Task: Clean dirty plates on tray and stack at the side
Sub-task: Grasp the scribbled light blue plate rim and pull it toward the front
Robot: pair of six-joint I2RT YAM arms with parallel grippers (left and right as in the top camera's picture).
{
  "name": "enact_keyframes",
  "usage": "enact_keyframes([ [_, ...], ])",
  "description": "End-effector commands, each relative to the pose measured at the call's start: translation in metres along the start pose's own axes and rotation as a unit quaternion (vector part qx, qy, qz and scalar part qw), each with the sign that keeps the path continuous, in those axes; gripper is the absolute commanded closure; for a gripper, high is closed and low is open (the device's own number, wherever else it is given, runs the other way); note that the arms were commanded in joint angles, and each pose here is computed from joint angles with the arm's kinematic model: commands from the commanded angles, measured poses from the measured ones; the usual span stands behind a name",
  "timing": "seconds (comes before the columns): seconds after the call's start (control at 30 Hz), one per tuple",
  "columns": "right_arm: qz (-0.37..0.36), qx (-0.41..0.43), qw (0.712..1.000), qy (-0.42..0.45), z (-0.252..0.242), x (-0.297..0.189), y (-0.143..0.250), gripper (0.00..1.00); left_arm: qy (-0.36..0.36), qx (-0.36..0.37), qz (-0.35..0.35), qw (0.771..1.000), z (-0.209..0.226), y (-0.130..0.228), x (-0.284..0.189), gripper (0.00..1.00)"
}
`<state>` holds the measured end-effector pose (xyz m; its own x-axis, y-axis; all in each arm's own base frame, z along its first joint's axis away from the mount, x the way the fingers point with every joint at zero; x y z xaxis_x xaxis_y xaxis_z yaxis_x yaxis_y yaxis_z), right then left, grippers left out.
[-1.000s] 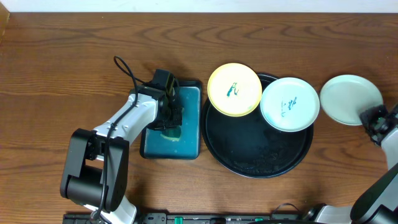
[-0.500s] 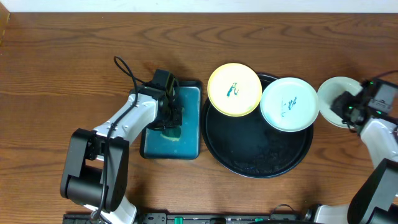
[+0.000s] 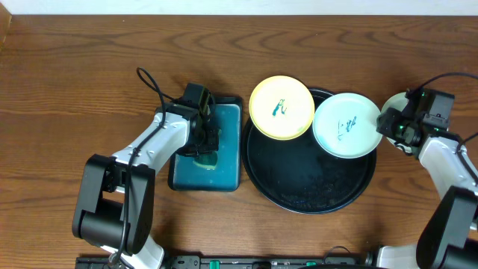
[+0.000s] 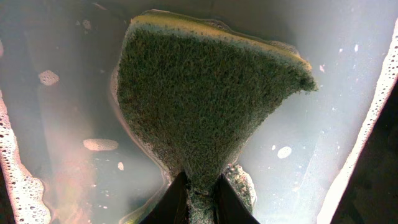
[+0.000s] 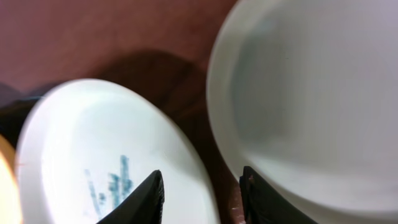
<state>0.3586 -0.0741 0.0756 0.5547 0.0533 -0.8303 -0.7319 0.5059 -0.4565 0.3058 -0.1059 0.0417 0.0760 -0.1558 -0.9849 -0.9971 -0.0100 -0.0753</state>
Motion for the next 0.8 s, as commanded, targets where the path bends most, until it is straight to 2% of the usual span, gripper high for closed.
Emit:
enact_keyframes([
  [0.0,0.029,-0.009,1.000,0.004,-0.002,0.013,0.014,0.64,-0.012,-0.005,0.026,1.000,0.006,0.009,0.013,0.87],
  [0.1,0.050,-0.004,0.999,0.004,-0.006,0.023,0.023,0.67,-0.012,-0.005,0.026,1.000,0.006,0.009,0.013,0.87],
  [0.2,0.064,-0.001,0.998,-0.002,-0.006,0.028,0.029,0.83,-0.013,-0.005,0.026,1.000,0.006,0.009,0.013,0.87],
  [0.33,0.059,-0.002,0.998,-0.017,0.000,0.023,0.026,0.91,-0.013,-0.005,0.026,1.000,0.006,0.009,0.013,0.87],
  [0.4,0.051,-0.004,0.998,-0.022,0.003,0.017,0.022,0.99,-0.013,-0.005,0.026,1.000,0.006,0.009,0.013,0.87],
  [0.6,0.039,-0.007,0.999,-0.027,0.010,-0.007,0.018,0.99,-0.012,-0.005,0.026,1.000,0.006,0.009,0.013,0.87],
  [0.77,0.086,0.004,0.993,-0.076,0.026,-0.026,0.037,0.99,-0.012,-0.005,0.026,1.000,0.006,0.009,0.013,0.87],
])
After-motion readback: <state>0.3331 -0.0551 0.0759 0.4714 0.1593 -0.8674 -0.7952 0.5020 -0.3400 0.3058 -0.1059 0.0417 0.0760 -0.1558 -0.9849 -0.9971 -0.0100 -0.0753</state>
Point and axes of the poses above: each gripper's point midway between its finger pads, its own x axis out along the fingers, its own z axis along the line the jaws close on, y = z × x, the point moved 3 cm from there along -x, back along the fingers, and after that the axes turned 4 degrees about x, right-handed, at the moved point
